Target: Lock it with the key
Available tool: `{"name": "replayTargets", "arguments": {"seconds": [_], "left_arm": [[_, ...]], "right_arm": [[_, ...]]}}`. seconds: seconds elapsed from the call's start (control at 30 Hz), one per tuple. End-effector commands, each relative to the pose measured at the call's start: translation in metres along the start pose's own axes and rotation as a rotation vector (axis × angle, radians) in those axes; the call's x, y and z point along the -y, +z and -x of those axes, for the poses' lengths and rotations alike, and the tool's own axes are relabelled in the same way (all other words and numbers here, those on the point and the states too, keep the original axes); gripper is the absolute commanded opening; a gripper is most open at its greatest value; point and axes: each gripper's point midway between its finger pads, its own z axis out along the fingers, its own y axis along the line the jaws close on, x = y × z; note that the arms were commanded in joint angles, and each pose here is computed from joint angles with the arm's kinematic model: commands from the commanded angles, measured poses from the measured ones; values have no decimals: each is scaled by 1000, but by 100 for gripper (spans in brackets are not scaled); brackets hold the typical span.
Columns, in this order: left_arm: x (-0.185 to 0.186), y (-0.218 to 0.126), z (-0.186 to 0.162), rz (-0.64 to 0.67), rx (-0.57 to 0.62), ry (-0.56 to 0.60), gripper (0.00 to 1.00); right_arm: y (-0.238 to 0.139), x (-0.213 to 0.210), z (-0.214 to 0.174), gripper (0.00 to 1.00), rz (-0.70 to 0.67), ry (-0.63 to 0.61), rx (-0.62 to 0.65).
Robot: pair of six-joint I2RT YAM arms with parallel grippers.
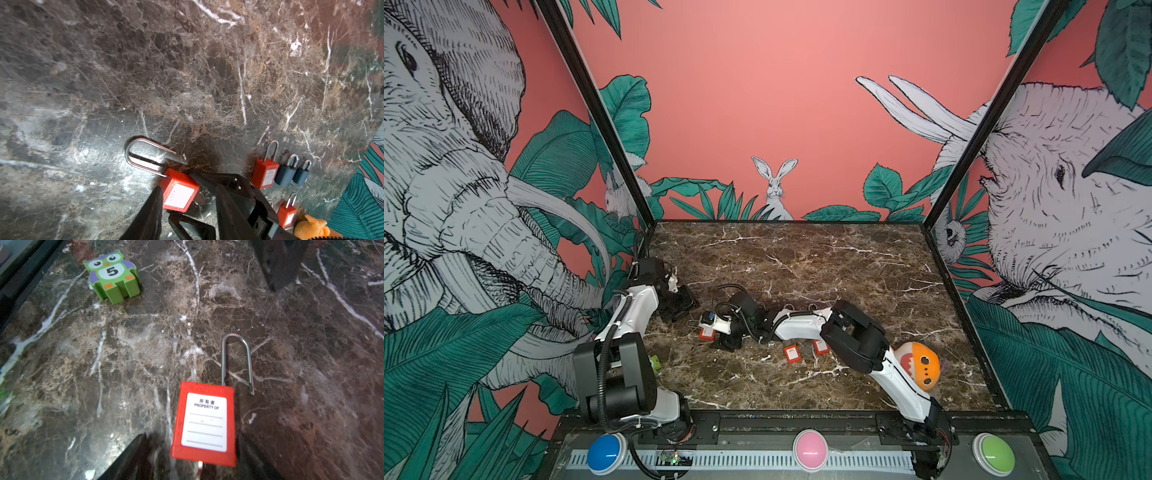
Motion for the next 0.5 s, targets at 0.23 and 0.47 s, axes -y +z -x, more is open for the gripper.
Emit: {"name": "replayTargets", "arguments": {"seconds": [0.23,0.47], "left_arm": [[-6,-35,15,76,156,30,44],[-6,-48,25,86,272,70,51]], "right_arm": [[19,4,-7,62,-2,-1,-20],[17,2,-5,48,4,-11,-10]]}}
